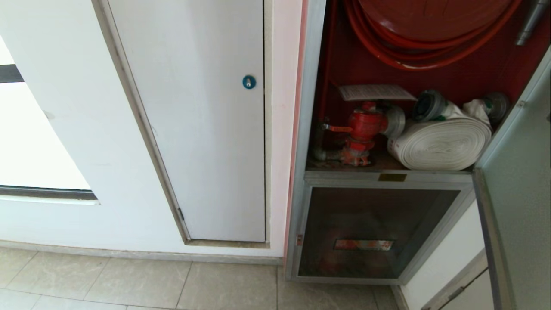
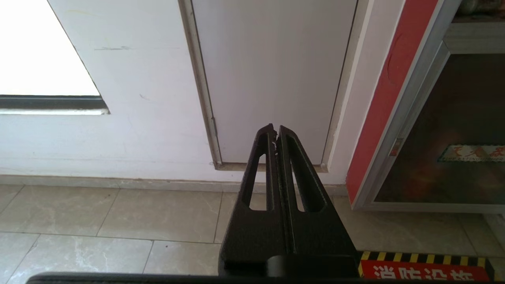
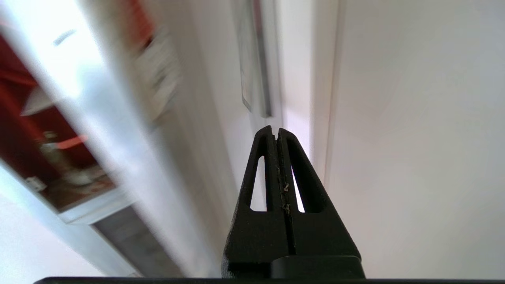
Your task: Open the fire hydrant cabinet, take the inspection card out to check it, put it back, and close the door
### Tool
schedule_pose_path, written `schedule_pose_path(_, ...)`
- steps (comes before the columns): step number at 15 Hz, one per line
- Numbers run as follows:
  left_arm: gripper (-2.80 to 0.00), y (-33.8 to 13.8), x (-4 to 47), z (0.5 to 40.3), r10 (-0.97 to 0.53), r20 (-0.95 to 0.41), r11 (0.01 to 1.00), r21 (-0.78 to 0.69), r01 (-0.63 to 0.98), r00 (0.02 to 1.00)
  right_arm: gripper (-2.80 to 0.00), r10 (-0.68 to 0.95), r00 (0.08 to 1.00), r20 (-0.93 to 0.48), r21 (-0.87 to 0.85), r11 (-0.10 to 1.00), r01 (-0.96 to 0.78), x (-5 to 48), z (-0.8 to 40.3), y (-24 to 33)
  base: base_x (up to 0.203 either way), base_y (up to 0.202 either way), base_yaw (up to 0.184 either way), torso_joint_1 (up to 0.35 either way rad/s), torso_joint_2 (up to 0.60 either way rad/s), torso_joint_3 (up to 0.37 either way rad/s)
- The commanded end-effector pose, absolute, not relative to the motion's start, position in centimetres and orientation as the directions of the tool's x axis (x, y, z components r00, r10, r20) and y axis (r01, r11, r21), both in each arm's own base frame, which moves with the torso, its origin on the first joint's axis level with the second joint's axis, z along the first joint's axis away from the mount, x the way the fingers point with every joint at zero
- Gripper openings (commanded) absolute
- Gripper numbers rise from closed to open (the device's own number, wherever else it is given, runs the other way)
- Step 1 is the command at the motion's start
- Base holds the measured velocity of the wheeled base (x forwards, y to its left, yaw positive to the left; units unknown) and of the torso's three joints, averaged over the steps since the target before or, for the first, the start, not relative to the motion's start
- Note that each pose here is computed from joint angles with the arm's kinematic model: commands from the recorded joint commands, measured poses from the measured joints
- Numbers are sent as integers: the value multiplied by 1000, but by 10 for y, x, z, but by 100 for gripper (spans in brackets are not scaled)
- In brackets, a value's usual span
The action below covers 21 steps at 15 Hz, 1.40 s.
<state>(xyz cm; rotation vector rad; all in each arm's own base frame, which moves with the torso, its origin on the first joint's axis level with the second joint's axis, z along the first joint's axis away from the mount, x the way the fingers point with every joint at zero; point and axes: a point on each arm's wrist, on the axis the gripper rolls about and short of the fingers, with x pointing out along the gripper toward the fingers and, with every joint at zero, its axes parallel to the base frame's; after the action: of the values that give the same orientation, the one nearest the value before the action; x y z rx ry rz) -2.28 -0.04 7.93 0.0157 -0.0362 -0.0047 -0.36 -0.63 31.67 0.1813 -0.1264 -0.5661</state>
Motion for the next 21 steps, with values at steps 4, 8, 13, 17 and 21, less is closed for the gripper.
schedule_pose_path(4, -280, 0, -22, 76, -5, 23, 1000, 16, 4, 1000, -280, -434, 900, 38, 194, 887, 419, 9, 313, -7, 0, 0, 0, 0, 0, 0)
schedule_pose_path(8, -280, 0, -22, 76, -5, 23, 1000, 16, 4, 1000, -280, -248, 969, 6, 225, 944, 240, 24, 304, -6, 0, 0, 0, 0, 0, 0)
schedule_pose_path(13, -280, 0, -22, 76, -5, 23, 1000, 16, 4, 1000, -280, -78, 996, -49, 267, 960, 88, 69, 297, -12, 0, 0, 0, 0, 0, 0)
schedule_pose_path(17, -280, 0, -22, 76, -5, 23, 1000, 16, 4, 1000, -280, 53, 995, -83, 286, 958, -27, 97, 290, -16, 0, 0, 0, 0, 0, 0)
schedule_pose_path(21, -280, 0, -22, 76, -5, 23, 1000, 16, 4, 1000, -280, 142, 987, -77, 285, 952, -114, 131, 291, -15, 0, 0, 0, 0, 0, 0)
